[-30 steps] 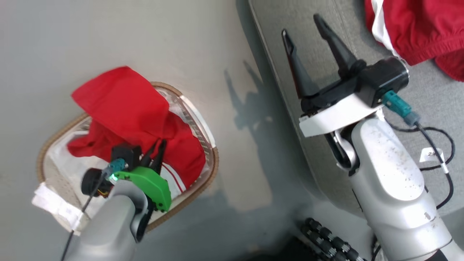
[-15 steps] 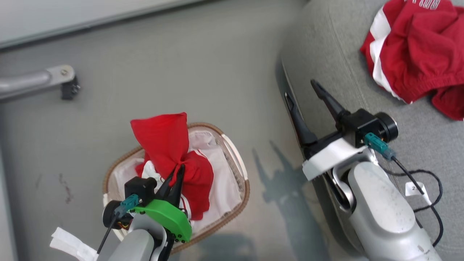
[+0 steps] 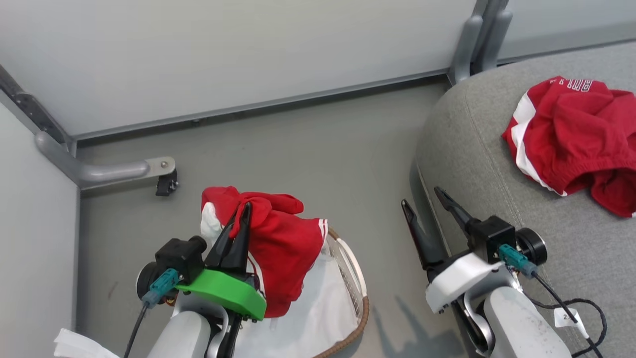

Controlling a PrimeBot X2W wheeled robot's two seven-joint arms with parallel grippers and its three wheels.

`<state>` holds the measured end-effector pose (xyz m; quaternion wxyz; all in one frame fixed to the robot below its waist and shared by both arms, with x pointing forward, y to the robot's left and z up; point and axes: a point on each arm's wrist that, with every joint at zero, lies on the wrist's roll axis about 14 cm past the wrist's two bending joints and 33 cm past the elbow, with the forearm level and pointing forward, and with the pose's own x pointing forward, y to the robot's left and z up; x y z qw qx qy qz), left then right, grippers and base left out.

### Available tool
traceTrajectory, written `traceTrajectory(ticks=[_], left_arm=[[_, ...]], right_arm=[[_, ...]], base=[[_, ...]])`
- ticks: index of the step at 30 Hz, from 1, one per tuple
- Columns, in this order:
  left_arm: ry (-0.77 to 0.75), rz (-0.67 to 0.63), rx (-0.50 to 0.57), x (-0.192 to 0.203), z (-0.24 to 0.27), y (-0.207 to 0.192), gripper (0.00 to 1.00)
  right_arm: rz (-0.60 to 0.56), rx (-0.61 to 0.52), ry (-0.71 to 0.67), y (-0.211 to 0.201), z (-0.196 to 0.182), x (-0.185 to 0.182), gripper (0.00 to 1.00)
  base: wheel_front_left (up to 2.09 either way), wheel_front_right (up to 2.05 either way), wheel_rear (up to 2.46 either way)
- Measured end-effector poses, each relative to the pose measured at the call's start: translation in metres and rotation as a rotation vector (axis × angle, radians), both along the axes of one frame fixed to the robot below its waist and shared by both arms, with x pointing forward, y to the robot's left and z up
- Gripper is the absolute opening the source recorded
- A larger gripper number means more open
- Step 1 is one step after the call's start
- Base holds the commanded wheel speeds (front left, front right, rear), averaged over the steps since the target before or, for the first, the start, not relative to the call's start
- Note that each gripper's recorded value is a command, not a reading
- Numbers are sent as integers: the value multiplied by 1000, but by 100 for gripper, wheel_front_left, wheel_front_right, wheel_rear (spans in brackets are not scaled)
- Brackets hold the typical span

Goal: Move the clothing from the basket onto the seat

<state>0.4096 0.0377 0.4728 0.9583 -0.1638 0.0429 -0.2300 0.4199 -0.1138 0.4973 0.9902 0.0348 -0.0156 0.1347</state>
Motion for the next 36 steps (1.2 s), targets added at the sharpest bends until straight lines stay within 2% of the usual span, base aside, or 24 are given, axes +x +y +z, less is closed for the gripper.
traceTrajectory(ticks=[8,13,20,28,35,36], left_arm=[[-207,54,-47,-5,75,14,0],[-278,72,-69,-9,101,18,0],[-316,59,-73,-17,115,14,0],[-339,31,-85,-28,124,8,0],[-342,4,-101,-39,127,2,0],[-340,2,-103,-40,127,2,0]], right_arm=[[40,1,-24,15,10,-23,100],[111,-3,-6,38,4,-34,100],[271,-17,-3,88,3,-46,100],[512,-17,-57,160,27,-50,100],[616,-64,-83,193,35,-44,100],[628,-69,-76,196,32,-45,87]], base=[[0,0,0],[0,0,0],[0,0,0],[0,0,0],[0,0,0],[0,0,0]])
